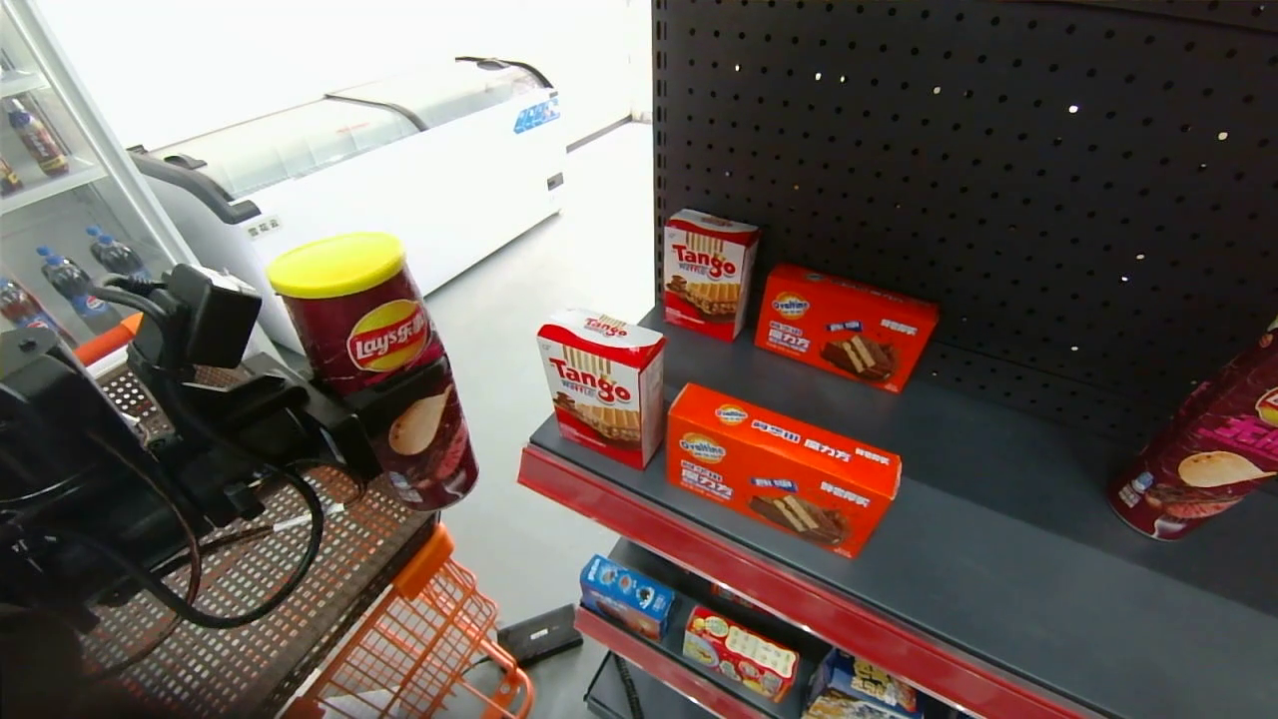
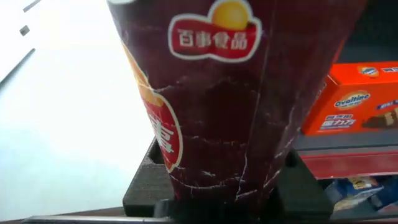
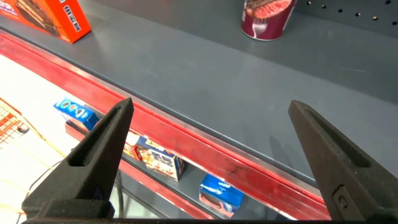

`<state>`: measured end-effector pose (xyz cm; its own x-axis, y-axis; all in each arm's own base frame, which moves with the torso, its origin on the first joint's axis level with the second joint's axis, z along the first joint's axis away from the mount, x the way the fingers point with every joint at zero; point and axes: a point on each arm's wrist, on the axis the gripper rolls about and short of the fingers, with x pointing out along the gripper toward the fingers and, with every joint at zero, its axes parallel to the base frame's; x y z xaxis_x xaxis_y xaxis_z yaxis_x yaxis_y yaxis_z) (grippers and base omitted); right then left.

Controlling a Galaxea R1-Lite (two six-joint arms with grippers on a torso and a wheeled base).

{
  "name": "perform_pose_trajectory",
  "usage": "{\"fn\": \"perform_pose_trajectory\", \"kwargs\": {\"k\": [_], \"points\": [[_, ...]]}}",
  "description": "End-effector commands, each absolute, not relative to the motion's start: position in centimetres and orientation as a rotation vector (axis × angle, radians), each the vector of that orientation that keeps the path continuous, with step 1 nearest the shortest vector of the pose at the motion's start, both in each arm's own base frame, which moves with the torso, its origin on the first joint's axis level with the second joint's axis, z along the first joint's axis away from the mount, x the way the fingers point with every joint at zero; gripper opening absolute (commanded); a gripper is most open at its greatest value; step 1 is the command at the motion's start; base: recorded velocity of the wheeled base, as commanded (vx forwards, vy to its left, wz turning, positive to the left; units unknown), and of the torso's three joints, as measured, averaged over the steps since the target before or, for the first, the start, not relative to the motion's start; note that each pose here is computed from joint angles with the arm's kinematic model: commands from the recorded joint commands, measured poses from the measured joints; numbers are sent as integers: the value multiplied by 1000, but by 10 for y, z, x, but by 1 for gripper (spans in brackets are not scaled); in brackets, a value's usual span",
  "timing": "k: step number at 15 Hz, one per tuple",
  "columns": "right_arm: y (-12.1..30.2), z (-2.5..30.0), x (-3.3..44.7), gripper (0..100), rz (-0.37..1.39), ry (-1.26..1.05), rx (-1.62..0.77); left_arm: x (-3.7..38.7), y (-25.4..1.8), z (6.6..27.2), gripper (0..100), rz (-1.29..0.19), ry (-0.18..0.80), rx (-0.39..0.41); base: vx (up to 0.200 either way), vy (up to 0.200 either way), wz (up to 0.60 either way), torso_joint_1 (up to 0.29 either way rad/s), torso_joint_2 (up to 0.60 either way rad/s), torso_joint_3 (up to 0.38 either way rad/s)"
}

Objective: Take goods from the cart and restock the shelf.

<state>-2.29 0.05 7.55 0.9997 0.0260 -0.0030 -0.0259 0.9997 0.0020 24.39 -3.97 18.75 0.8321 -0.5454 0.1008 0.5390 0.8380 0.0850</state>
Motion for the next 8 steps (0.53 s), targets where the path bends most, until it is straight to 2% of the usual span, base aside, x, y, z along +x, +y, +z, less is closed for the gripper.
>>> {"fn": "perform_pose_trajectory", "kwargs": {"k": [1,3,8], "points": [[1,75,-23,100,28,3,2,236,-42,189,0,-594,-128,52,0,0,0,0,0,0],[1,75,-23,100,26,3,2,231,-55,188,0,-647,-105,45,0,0,0,0,0,0],[1,75,-23,100,26,3,2,227,-66,193,0,-694,-99,42,0,0,0,0,0,0]]}}
